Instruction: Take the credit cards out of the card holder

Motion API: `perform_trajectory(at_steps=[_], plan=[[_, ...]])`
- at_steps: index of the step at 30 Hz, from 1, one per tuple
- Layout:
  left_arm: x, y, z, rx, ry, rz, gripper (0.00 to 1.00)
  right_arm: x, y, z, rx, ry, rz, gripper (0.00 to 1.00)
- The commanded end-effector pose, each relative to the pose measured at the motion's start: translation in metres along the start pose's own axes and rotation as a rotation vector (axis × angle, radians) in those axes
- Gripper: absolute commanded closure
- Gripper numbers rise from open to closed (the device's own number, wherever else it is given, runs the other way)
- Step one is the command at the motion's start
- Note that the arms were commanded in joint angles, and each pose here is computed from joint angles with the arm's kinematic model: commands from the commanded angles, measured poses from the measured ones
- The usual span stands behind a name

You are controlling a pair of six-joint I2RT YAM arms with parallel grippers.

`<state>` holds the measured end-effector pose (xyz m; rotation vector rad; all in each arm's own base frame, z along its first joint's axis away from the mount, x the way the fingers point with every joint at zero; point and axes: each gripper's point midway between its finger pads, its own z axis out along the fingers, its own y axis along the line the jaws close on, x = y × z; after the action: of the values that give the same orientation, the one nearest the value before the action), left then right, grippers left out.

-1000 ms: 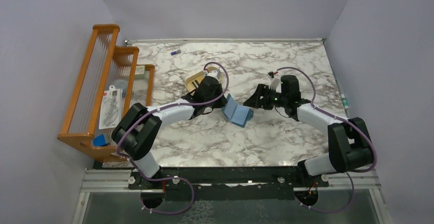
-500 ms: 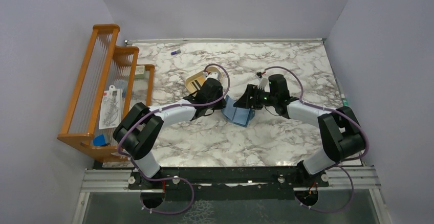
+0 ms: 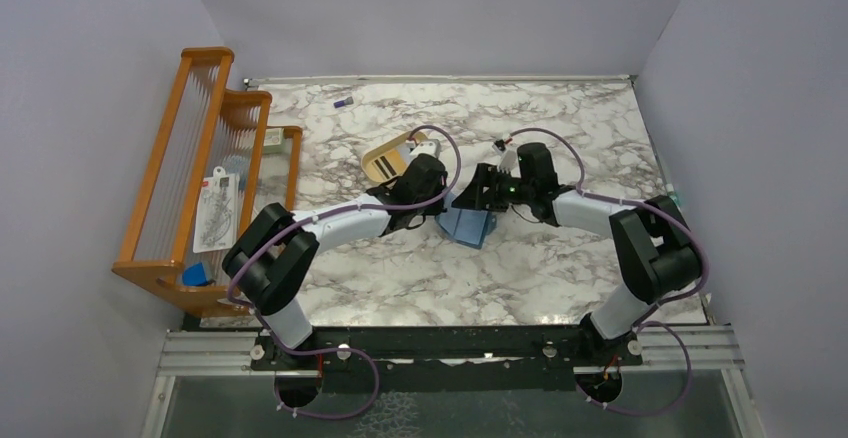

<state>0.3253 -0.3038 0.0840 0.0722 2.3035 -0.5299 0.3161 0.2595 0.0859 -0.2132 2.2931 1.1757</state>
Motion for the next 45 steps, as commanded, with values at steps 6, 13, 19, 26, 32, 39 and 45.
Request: perform_trajectory(at_steps=[6,13,19,26,32,39,45], plan=[[-0.021,-0.009,-0.013,0.005,-0.038,-0.002,1.00,0.010,-0.021,0.009,0.074,0.029,0.018,0.24],[-0.034,-0.015,-0.022,0.017,-0.066,-0.002,1.00,0.024,-0.033,0.013,0.098,0.060,0.055,0.23],[-0.034,-0.016,-0.024,0.024,-0.062,-0.010,1.00,0.030,-0.039,0.015,0.108,0.070,0.075,0.23],[-0.037,-0.014,-0.026,0.007,-0.068,0.006,1.00,0.028,-0.046,0.009,0.158,0.001,0.102,0.22],[-0.036,-0.012,-0.027,-0.001,-0.068,0.009,1.00,0.022,-0.042,0.005,0.151,-0.046,0.093,0.22],[-0.025,-0.005,-0.021,-0.021,-0.046,0.009,1.00,0.008,-0.040,-0.008,0.184,-0.140,0.072,0.22],[-0.021,-0.001,-0.020,-0.030,-0.041,0.009,1.00,-0.011,-0.041,-0.033,0.265,-0.276,0.044,0.22]])
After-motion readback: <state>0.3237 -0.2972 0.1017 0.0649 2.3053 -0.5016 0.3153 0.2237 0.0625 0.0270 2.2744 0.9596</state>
